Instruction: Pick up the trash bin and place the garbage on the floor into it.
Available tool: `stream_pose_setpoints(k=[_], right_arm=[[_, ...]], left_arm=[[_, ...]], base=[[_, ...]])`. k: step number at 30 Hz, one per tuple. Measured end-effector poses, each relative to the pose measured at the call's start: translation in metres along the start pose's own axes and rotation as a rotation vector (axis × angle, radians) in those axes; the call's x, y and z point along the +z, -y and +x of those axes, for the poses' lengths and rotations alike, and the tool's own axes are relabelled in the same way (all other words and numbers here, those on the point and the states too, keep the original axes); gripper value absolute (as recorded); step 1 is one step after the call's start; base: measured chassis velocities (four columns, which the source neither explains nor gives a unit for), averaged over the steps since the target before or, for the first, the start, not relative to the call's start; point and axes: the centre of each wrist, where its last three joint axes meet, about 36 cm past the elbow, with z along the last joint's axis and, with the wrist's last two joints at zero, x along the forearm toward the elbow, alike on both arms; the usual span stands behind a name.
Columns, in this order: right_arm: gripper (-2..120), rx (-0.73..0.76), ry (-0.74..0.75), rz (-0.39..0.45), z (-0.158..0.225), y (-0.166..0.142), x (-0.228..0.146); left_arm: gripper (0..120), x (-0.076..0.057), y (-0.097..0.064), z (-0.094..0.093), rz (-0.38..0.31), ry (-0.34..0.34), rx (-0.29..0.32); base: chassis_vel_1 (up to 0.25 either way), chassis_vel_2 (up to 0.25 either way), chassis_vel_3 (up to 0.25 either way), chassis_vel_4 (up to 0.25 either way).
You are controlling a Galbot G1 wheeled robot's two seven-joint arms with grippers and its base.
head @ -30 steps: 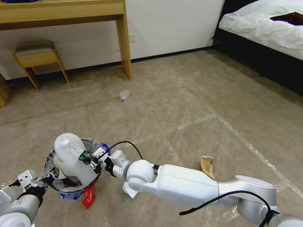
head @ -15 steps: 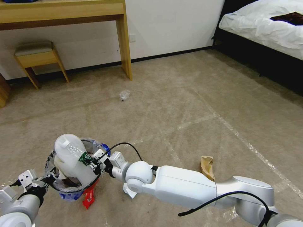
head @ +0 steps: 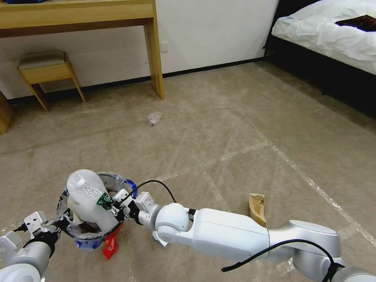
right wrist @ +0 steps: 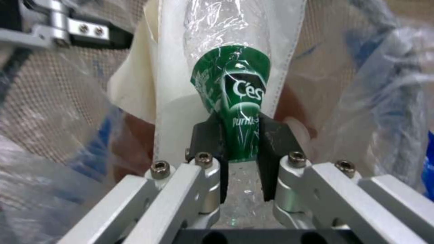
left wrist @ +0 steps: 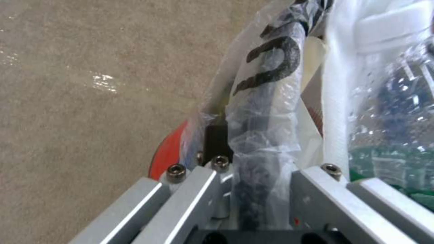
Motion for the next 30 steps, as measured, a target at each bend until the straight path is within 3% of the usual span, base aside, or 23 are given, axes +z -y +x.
stream_pose_setpoints(k=[14, 16, 24, 25, 30], right_arm=[[14, 0.021, -0.028, -0.008, -0.0056, 0.0019, 0.0069], [26, 0.020, -0.025, -0.009, -0.0047, 0.0012, 0.0056], [49, 0.033, -0.014, -0.007, -0.0039, 0.0041, 0.0008], [57, 0.033, -0.012, -0.006, -0.0039, 0.0041, -0.0002], [74, 0.033, -0.006, -0.007, -0.0033, 0.0032, -0.0025]], left_arm=[[1, 0.0017, 0.0001, -0.0009, -0.001, -0.003, 0.002], [1, 0.0023, 0.0006, -0.0018, 0.000, -0.004, 0.005], [1, 0.0034, 0.0001, -0.0023, 0.000, -0.006, 0.000], [1, 0.0036, 0.0000, -0.0022, 0.000, -0.006, 0.000], [1, 0.0037, -0.0006, -0.0024, 0.000, -0.006, -0.002]], base=[[0.000, 0.000, 0.000, 0.000], [0.000, 0.000, 0.000, 0.000], [0.000, 0.000, 0.000, 0.000], [0.000, 0.000, 0.000, 0.000], [0.000, 0.000, 0.000, 0.000]])
